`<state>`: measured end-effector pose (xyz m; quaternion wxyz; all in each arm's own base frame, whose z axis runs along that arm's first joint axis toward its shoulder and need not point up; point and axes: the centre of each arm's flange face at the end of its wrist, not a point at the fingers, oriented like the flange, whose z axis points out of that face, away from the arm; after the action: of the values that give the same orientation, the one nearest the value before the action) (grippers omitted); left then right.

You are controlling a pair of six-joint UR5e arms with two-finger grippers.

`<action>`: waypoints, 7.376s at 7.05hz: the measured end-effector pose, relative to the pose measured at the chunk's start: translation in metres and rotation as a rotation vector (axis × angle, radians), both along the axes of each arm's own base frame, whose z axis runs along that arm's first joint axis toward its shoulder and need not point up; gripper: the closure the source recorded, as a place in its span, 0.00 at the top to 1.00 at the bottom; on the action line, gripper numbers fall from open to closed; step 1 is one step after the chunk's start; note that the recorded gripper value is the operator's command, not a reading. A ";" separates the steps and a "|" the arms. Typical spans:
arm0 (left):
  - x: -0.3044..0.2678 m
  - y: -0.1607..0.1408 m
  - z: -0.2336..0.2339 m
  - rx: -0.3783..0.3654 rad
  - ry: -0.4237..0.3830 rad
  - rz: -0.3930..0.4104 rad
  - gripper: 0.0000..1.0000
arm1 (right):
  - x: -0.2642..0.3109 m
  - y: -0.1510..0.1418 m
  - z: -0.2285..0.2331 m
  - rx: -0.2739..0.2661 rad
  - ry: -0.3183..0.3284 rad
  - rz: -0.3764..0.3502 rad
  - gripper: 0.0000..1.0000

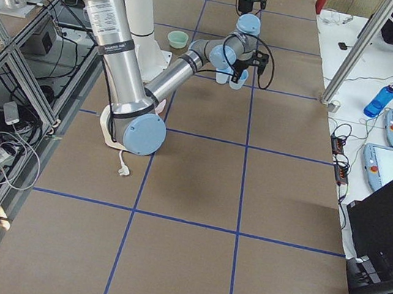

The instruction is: Stack blue cups with both arms

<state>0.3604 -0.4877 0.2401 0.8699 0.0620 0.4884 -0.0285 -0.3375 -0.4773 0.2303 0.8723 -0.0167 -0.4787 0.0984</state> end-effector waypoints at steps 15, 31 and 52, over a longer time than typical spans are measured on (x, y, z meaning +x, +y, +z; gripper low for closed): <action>-0.331 -0.033 0.198 0.183 0.040 0.013 0.97 | -0.155 0.057 -0.094 0.002 0.062 0.050 0.00; -0.338 -0.018 0.217 0.203 0.043 0.003 0.97 | -0.176 0.067 -0.079 0.015 0.097 0.042 0.99; -0.410 -0.001 0.318 0.156 -0.021 -0.043 0.97 | 0.332 -0.050 0.291 0.335 0.274 -0.126 1.00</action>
<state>-0.0500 -0.4882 0.5580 0.8666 0.1402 0.4788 -0.0087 -0.0057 -0.5278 0.5212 0.9243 0.1120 -0.3632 -0.0358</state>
